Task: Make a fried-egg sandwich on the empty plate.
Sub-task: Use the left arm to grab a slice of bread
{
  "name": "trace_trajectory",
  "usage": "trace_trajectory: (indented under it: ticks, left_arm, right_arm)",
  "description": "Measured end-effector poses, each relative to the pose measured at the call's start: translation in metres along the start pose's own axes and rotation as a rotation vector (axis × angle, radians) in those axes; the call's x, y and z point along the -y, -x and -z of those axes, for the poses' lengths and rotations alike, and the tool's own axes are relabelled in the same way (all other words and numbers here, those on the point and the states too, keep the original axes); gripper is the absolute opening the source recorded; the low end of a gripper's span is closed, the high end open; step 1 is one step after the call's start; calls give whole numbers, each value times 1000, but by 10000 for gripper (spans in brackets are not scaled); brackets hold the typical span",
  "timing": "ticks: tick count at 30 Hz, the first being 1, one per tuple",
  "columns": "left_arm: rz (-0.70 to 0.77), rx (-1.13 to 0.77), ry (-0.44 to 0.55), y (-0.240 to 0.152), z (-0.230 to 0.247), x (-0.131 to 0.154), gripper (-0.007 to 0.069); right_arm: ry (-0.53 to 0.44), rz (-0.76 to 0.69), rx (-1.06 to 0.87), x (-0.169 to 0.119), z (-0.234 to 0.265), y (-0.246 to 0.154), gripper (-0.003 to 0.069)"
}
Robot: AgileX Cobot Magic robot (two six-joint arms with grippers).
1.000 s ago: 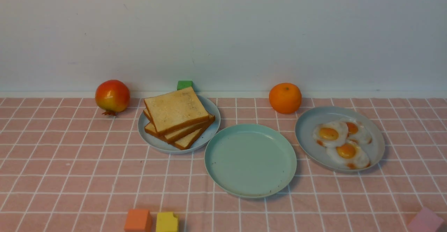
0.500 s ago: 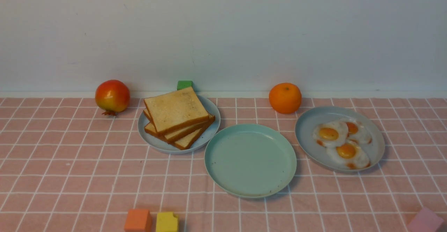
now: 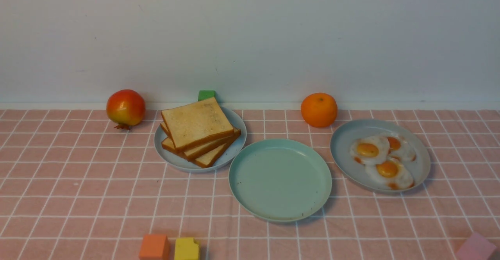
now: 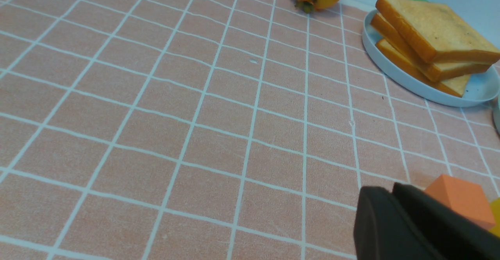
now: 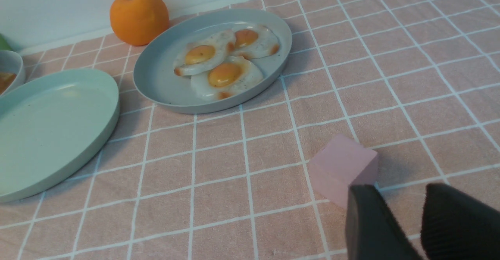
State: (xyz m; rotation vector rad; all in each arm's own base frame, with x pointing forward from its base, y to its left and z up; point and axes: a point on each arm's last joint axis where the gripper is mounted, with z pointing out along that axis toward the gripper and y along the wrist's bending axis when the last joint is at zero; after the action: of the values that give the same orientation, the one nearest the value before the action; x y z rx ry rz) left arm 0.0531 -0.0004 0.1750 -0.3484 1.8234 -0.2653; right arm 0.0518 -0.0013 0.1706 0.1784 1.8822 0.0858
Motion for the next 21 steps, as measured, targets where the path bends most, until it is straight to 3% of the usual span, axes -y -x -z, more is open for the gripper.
trace_trajectory:
  ticks: [5,9,10,11,14,18,21]
  left_arm:
    - [53,24,-21,2,0,2,83]
    - [367,78,-109,7,0,8,87]
    - [555,105,-155,11,1,10,91]
    - [569,109,-160,11,1,10,92]
    - [835,169,-229,20,2,11,95]
    - [992,253,-272,28,5,9,95]
    - [1028,257,-278,29,5,9,98]
  right_arm:
    - [0,0,0,0,0,0,239]
    - [0,0,0,0,0,0,239]
    - [0,0,0,0,0,0,239]
    - [0,0,0,0,0,0,239]
    - [0,0,0,0,0,0,239]
    - [0,0,0,0,0,0,239]
    - [0,0,0,0,0,0,239]
